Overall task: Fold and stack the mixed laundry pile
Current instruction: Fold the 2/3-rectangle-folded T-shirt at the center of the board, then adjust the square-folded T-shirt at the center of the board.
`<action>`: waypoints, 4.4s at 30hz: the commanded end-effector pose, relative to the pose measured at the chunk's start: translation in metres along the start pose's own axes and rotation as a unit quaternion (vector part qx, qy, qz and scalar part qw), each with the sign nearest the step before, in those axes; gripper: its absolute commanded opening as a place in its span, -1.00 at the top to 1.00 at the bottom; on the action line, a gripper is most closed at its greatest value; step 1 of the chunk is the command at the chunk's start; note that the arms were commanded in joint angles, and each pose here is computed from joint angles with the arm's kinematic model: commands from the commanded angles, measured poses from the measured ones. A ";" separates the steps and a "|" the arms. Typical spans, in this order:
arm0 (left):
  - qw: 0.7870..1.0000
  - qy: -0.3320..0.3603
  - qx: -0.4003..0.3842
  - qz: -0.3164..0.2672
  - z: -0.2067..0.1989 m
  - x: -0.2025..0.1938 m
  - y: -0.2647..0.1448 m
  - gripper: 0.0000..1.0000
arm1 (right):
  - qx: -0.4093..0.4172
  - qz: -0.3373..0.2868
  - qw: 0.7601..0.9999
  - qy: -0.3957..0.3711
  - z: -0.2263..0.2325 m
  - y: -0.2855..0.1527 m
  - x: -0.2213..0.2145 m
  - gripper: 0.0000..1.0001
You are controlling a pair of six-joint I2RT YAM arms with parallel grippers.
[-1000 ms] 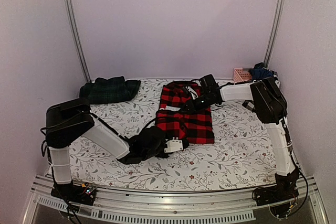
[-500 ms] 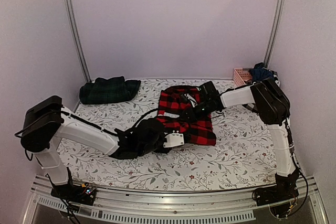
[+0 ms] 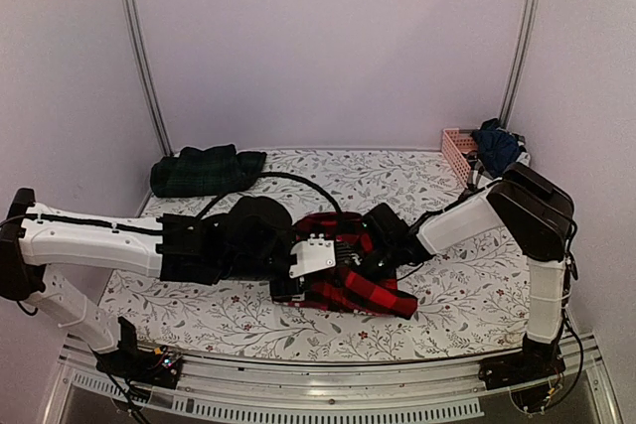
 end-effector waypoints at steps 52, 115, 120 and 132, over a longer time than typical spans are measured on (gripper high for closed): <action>0.980 -0.142 -0.126 0.064 0.076 -0.035 0.055 0.98 | -0.128 0.034 0.991 -0.021 -0.106 -0.043 0.024 0.75; 0.757 -0.637 -0.129 -0.068 0.113 -0.152 0.045 0.97 | -0.156 -0.164 0.970 0.083 -0.042 -0.168 0.004 0.93; 0.760 -0.634 -0.116 -0.080 0.122 -0.149 0.035 1.00 | -0.163 -0.163 0.970 0.081 -0.028 -0.177 0.007 0.69; 0.755 -0.643 -0.111 -0.065 0.120 -0.158 0.044 1.00 | -0.150 -0.150 0.961 0.178 -0.036 -0.168 -0.036 -0.21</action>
Point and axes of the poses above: each gripper's point midway between its finger pads, its own y axis out along the fingers, its own z axis along the line the jaws close on, x = y × z, the point moved 8 cm from there along -y, back along the fingers, and after that the axes turned 13 degrees about -y, right-handed, at the moved point
